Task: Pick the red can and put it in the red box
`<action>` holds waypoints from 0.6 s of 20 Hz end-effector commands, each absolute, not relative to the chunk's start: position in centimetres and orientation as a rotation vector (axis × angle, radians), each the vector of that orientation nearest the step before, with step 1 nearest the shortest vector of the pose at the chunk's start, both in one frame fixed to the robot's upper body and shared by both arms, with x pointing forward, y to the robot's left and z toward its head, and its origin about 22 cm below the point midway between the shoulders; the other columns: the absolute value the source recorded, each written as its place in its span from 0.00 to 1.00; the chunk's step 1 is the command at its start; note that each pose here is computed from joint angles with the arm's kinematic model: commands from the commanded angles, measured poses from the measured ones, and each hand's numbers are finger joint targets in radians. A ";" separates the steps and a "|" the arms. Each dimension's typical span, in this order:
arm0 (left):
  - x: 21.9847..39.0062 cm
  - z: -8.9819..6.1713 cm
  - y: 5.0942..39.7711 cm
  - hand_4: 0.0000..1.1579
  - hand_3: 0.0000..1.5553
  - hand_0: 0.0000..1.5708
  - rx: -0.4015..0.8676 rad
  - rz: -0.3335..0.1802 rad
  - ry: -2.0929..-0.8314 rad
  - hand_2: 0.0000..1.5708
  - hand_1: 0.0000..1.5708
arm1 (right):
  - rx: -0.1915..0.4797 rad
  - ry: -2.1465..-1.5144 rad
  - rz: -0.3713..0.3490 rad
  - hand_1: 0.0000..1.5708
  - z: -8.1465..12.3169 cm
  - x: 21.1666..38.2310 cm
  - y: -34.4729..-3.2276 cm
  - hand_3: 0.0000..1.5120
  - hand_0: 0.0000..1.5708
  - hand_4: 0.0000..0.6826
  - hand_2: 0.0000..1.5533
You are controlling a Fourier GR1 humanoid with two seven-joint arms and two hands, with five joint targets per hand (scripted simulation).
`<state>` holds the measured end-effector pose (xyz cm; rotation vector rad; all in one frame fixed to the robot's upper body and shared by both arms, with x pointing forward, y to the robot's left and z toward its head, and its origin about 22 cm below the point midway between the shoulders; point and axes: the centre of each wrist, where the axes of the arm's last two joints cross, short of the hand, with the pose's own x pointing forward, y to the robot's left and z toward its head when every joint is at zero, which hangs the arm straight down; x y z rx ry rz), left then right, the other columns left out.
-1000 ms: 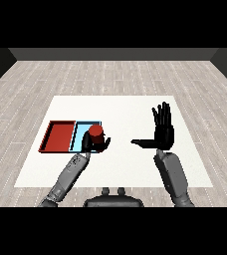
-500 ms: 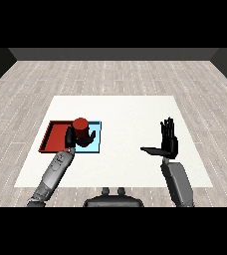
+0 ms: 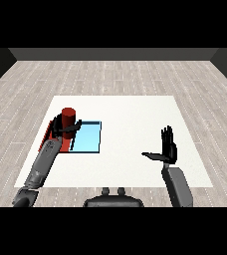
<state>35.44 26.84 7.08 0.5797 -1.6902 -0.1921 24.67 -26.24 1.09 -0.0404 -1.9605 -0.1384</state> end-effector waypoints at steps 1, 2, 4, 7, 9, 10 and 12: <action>35.7 4.3 32.9 0.94 0.92 1.00 0.690 -0.159 -1.553 0.98 1.00 | -0.060 -1.932 -0.147 0.00 0.4 24.2 -27.0 0.00 0.00 0.00 0.00; 36.7 4.0 32.3 0.95 0.94 1.00 0.707 -0.140 -1.494 0.99 1.00 | -0.065 -1.938 -0.082 0.00 -0.5 24.4 -27.8 0.00 0.00 0.00 0.00; 35.9 2.6 35.5 0.95 0.95 1.00 0.737 -0.113 -1.451 1.00 1.00 | -0.049 -1.969 -0.103 0.00 0.1 25.7 -26.3 0.00 0.00 0.00 0.00; 35.3 -0.8 36.0 0.94 0.96 1.00 0.751 -0.102 -1.376 1.00 1.00 | -0.055 -1.972 -0.098 0.00 -0.7 26.6 -26.1 0.00 0.00 0.00 0.00; 34.5 -2.5 37.3 0.92 0.96 1.00 0.752 -0.103 -1.321 1.00 1.00 | -0.054 -2.010 -0.098 0.00 0.0 25.8 -26.3 0.00 0.00 0.00 0.00; 34.8 -2.7 37.1 0.90 0.97 1.00 0.828 -0.123 -1.268 1.00 1.00 | -0.041 -2.011 -0.092 0.00 0.1 26.0 -27.4 0.00 0.00 0.00 0.00; 35.3 -3.0 36.8 0.90 0.92 0.89 0.860 -0.134 -1.174 0.91 0.89 | -0.077 -2.024 -0.099 0.00 0.7 25.7 -26.7 0.00 0.00 0.00 0.00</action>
